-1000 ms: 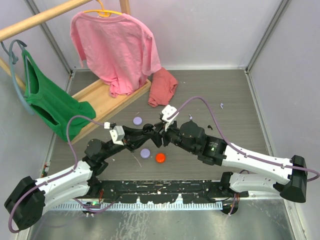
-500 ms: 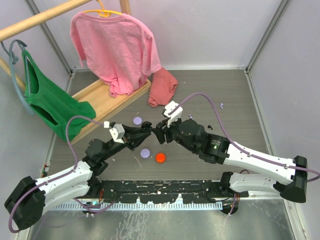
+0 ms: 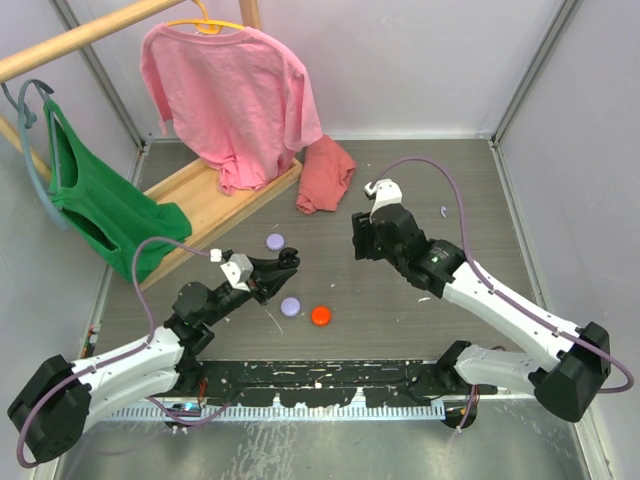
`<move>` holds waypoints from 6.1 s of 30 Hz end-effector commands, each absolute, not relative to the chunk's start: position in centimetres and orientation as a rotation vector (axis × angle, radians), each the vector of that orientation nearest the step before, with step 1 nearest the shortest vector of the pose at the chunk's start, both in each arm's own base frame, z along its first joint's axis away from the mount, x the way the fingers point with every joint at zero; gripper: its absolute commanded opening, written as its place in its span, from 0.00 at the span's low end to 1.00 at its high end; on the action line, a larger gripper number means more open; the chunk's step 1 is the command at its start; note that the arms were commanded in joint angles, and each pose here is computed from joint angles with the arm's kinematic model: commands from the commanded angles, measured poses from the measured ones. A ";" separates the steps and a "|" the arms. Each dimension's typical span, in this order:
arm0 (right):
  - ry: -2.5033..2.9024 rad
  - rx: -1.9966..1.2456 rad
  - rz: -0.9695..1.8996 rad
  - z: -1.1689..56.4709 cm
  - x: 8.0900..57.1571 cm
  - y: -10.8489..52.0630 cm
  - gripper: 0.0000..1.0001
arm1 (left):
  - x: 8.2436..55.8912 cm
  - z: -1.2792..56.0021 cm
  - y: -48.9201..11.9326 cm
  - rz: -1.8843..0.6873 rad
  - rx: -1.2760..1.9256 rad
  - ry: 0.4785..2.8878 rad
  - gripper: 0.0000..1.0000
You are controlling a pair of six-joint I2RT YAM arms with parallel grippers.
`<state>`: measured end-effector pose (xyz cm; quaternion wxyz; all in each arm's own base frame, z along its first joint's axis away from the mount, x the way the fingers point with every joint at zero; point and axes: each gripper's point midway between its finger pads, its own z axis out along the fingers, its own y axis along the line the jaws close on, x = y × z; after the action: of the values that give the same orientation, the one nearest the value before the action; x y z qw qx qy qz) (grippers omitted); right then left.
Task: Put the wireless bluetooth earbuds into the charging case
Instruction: Pick up the earbud from the center of the board, then place the earbud in the charging case.
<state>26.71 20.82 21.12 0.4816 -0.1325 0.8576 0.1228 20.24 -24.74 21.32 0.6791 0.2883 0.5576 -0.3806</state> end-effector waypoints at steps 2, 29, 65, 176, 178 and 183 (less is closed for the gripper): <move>2.216 -0.189 0.260 18.2 28.0 17.6 0.61 | 20.6 21.8 -23.9 -0.785 0.642 1.204 0.02; 2.583 0.418 0.163 4.3 35.4 3.2 0.60 | 19.2 21.5 -24.3 -0.837 0.696 1.201 0.02; 2.707 0.359 -0.016 3.0 35.3 2.9 0.43 | 18.9 21.7 -24.5 -0.861 0.708 1.195 0.03; 1.422 -0.480 0.972 32.7 19.5 32.5 0.18 | 19.5 27.7 -25.1 -0.925 0.598 1.042 0.02; 1.409 -0.476 0.970 32.8 19.4 32.7 0.18 | 19.3 28.0 -25.0 -0.935 0.592 1.037 0.02; 1.383 -0.462 0.972 32.6 19.5 33.0 0.18 | 19.2 28.2 -25.0 -0.952 0.585 1.034 0.02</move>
<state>19.24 33.12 29.46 0.5968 -0.2264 0.6527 0.4082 19.59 -25.31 23.56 0.6865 0.2813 0.5270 -0.4147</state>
